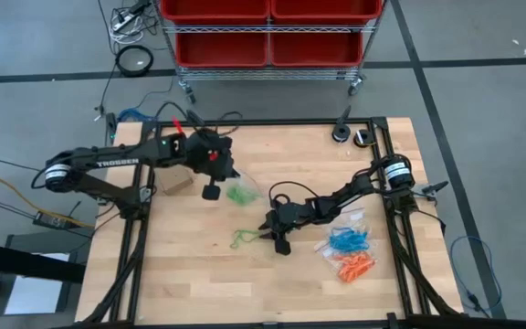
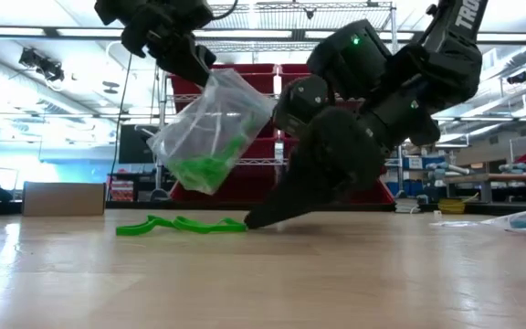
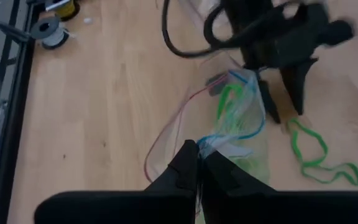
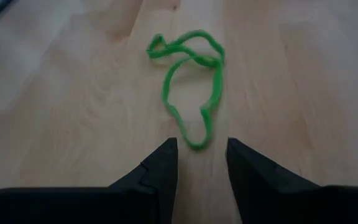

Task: Sort rubber bands
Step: Put the green rubber band into the transparent zip bag

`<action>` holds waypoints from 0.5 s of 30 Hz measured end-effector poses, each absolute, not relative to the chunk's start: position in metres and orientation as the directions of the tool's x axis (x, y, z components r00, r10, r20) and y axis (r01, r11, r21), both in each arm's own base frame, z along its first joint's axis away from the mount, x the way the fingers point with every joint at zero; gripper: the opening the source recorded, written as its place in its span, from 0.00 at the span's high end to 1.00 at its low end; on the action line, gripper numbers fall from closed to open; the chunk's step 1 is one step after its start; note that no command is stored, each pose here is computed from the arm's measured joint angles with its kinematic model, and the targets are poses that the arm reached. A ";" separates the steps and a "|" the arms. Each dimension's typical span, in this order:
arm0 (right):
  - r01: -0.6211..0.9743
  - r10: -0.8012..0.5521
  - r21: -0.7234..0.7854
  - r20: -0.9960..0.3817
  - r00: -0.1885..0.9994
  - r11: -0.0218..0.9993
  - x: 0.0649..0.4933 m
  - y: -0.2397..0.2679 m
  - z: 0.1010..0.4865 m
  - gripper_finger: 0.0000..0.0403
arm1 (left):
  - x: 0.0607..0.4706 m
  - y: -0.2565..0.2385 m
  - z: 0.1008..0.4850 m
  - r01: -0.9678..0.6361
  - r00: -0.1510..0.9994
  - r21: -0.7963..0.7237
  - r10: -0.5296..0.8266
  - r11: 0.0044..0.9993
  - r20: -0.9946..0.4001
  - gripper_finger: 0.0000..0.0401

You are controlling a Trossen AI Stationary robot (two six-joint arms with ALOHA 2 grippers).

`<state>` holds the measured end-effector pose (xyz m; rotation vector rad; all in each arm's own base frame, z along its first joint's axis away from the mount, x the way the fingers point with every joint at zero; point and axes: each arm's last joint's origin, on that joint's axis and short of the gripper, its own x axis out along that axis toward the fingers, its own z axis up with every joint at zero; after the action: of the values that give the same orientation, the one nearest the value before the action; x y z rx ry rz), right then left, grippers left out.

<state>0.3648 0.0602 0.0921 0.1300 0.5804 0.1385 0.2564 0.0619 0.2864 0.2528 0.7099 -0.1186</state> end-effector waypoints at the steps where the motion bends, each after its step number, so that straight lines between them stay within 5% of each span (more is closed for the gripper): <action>1: -0.098 0.166 0.152 -0.539 0.826 0.983 0.365 0.060 0.091 0.68 | 0.254 0.064 0.288 0.199 0.758 0.181 -0.035 0.963 -0.651 0.98; 12: -0.107 0.135 0.084 -0.533 0.835 0.991 0.384 0.063 0.067 0.69 | 0.221 0.068 0.267 0.270 0.764 0.059 -0.176 0.961 -0.620 0.98; 15: -0.104 0.126 0.071 -0.555 0.822 0.992 0.389 0.063 0.068 0.75 | 0.216 0.066 0.255 0.265 0.744 0.019 -0.192 0.964 -0.640 0.98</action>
<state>0.3888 0.0630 0.0677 0.0385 0.5935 0.1220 0.2160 0.0657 0.2553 0.1113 0.6880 -0.2506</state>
